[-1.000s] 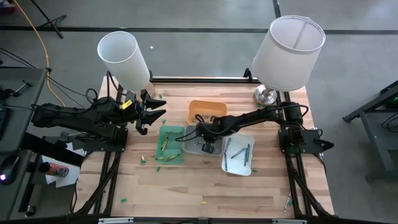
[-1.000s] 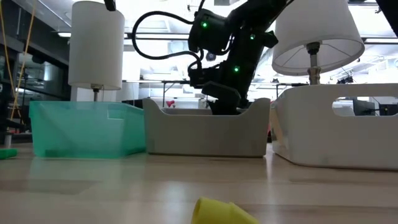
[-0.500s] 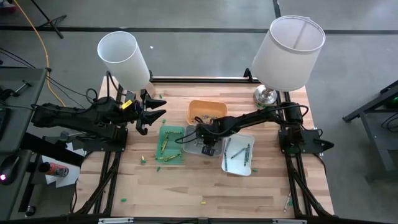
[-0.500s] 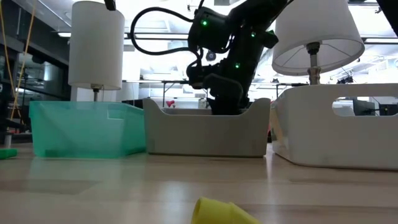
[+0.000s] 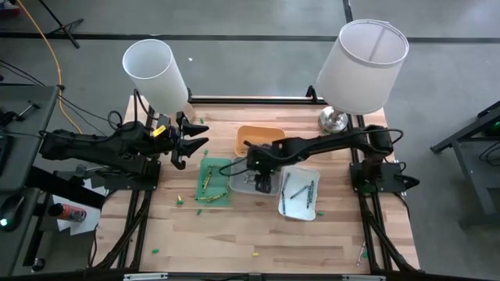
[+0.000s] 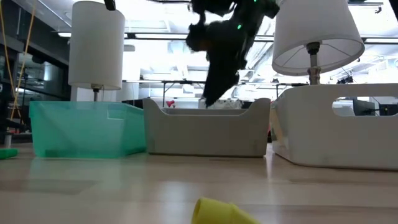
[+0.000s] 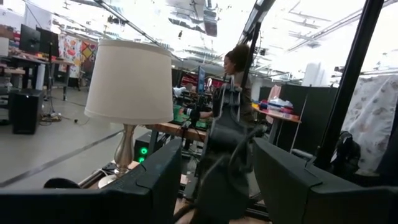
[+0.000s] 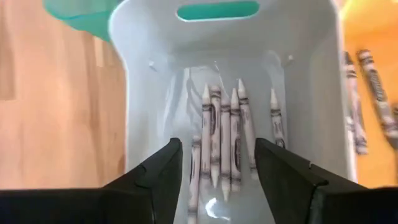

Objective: Sort crayons
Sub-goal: Put the white crayon into the gray bin

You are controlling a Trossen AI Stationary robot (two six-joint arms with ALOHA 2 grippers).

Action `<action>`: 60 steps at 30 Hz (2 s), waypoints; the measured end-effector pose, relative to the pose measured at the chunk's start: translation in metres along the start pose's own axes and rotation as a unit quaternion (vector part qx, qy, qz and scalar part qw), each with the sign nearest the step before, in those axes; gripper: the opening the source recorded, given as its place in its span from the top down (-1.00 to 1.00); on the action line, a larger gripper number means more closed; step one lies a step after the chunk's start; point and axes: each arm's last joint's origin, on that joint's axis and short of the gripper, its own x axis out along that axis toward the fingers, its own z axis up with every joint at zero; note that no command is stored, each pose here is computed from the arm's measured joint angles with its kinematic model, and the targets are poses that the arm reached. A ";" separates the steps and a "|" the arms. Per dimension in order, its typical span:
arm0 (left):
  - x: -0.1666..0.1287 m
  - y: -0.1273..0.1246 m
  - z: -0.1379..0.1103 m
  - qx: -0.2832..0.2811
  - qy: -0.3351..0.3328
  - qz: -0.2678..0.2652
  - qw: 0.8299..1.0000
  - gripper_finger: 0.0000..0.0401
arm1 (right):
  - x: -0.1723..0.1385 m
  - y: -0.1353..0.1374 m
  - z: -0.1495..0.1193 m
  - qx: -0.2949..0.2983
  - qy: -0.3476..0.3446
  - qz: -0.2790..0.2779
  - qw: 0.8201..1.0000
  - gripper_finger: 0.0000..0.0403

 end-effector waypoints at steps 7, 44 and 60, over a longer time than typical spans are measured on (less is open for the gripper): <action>0.000 0.000 0.000 0.005 0.002 0.000 1.000 0.08 | -0.046 0.000 -0.011 -0.004 0.026 -0.010 1.000 0.03; 0.000 0.002 -0.005 -0.004 0.019 0.032 0.999 0.08 | -0.153 0.018 -0.132 0.194 -0.236 0.161 0.939 0.03; -0.001 0.004 -0.013 -0.008 0.060 0.041 0.997 0.08 | -0.108 0.158 -0.205 0.218 0.204 0.349 0.888 0.88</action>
